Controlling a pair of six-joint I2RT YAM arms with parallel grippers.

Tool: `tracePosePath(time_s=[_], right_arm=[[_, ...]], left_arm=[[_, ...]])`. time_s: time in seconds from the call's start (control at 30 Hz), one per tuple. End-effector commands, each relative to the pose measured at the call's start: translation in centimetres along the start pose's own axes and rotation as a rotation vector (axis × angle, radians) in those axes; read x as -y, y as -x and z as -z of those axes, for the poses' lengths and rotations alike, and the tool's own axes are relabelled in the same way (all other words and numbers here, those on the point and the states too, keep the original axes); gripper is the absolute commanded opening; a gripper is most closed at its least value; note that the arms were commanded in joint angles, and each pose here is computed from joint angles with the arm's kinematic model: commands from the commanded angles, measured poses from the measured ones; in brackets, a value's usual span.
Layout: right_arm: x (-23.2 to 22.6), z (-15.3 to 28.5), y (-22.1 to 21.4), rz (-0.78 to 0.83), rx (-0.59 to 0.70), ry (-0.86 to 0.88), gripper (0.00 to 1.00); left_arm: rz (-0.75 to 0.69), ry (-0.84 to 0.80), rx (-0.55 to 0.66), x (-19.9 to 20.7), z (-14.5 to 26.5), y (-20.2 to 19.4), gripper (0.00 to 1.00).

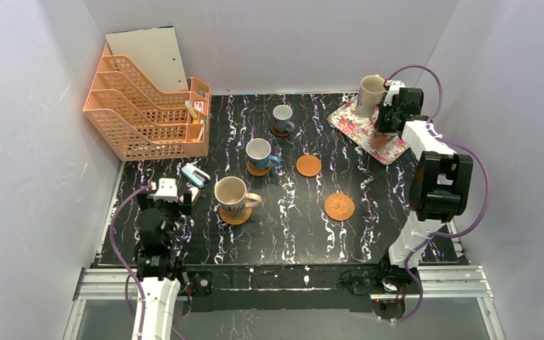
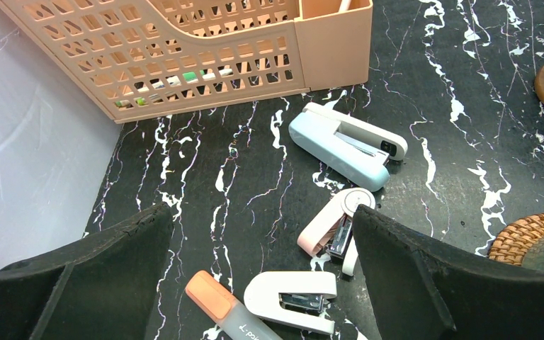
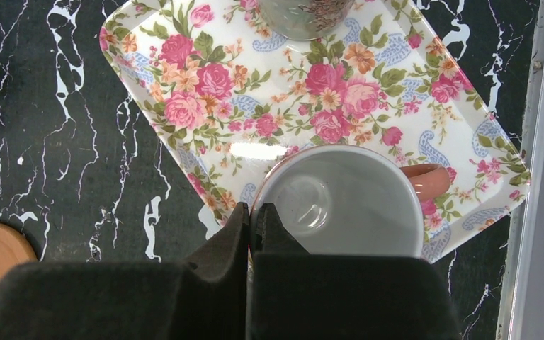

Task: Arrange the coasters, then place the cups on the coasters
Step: Move the cup to the tray.

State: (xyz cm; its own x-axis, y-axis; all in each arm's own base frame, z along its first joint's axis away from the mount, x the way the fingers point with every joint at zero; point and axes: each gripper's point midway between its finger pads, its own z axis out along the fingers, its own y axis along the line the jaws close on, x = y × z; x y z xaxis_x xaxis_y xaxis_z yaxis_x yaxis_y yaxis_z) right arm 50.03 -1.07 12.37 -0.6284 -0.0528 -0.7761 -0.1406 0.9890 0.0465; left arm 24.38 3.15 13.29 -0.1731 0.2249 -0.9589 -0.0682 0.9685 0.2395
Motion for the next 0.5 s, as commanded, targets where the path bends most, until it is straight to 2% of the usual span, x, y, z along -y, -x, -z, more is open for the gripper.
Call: tracePosePath(time_s=[0.0, 0.23, 0.47], right_arm=[[-0.3, 0.2, 3.3, 0.046, 0.087, 0.011, 0.06], [-0.7, 0.2, 3.2, 0.056, 0.08, 0.021, 0.37], [-1.4, 1.6, 4.5, 0.063, 0.114, 0.047, 0.57]], left_arm=[[-0.001, 0.008, 0.0, -0.2, -0.1, 0.0, 0.96], [0.0, 0.013, -0.001, -0.3, -0.1, 0.0, 0.96], [0.002, 0.018, -0.002, -0.3, -0.1, 0.0, 0.96]])
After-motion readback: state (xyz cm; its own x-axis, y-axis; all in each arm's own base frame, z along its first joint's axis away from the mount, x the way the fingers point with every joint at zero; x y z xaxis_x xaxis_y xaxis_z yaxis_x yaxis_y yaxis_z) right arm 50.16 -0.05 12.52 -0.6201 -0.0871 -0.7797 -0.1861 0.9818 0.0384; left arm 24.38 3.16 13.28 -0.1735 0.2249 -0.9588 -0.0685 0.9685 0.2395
